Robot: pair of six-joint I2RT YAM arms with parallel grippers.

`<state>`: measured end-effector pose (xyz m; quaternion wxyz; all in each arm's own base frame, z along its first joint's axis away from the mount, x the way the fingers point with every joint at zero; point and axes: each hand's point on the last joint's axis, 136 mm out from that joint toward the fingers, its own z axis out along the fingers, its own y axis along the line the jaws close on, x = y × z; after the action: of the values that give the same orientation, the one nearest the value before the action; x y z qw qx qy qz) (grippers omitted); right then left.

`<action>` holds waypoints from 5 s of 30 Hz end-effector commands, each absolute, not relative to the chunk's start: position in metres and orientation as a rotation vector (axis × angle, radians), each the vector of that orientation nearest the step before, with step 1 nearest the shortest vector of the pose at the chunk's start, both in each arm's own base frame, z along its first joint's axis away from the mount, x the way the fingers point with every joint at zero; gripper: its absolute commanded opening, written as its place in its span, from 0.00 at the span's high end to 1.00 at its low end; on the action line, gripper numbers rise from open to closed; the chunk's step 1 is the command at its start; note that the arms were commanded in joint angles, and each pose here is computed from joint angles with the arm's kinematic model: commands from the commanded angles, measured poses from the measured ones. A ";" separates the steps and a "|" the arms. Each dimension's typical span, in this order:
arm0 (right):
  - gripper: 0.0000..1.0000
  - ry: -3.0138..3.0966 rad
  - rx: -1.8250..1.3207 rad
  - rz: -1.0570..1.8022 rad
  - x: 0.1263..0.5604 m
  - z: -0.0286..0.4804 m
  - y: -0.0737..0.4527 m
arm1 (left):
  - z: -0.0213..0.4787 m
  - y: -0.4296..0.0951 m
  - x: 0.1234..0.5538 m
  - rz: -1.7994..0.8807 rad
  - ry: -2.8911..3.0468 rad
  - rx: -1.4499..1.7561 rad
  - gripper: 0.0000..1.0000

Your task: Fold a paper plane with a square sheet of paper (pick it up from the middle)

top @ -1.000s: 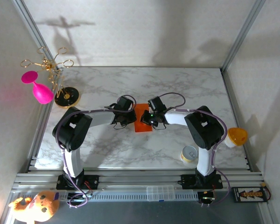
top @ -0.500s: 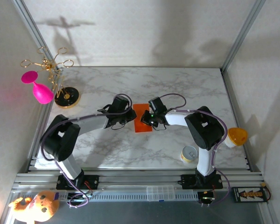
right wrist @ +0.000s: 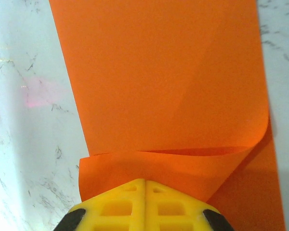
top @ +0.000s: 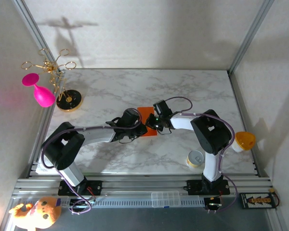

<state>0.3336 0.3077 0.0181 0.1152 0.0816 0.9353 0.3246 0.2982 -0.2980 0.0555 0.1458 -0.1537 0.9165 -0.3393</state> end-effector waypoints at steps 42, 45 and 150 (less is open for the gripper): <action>0.99 2.847 0.333 0.793 0.318 -0.016 0.280 | 0.018 -0.281 0.308 -0.764 2.662 -0.521 0.92; 0.99 2.849 0.334 0.794 0.318 -0.017 0.280 | 0.017 -0.280 0.308 -0.752 2.664 -0.521 0.92; 0.99 2.594 0.221 0.897 0.387 0.043 0.233 | -0.013 -0.254 0.283 -0.651 2.756 -0.575 1.00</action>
<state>0.3746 0.2363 0.0207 0.1513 0.1014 0.9266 0.3291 0.3066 -0.2757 0.0156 0.1685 -0.1918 0.9267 -0.2757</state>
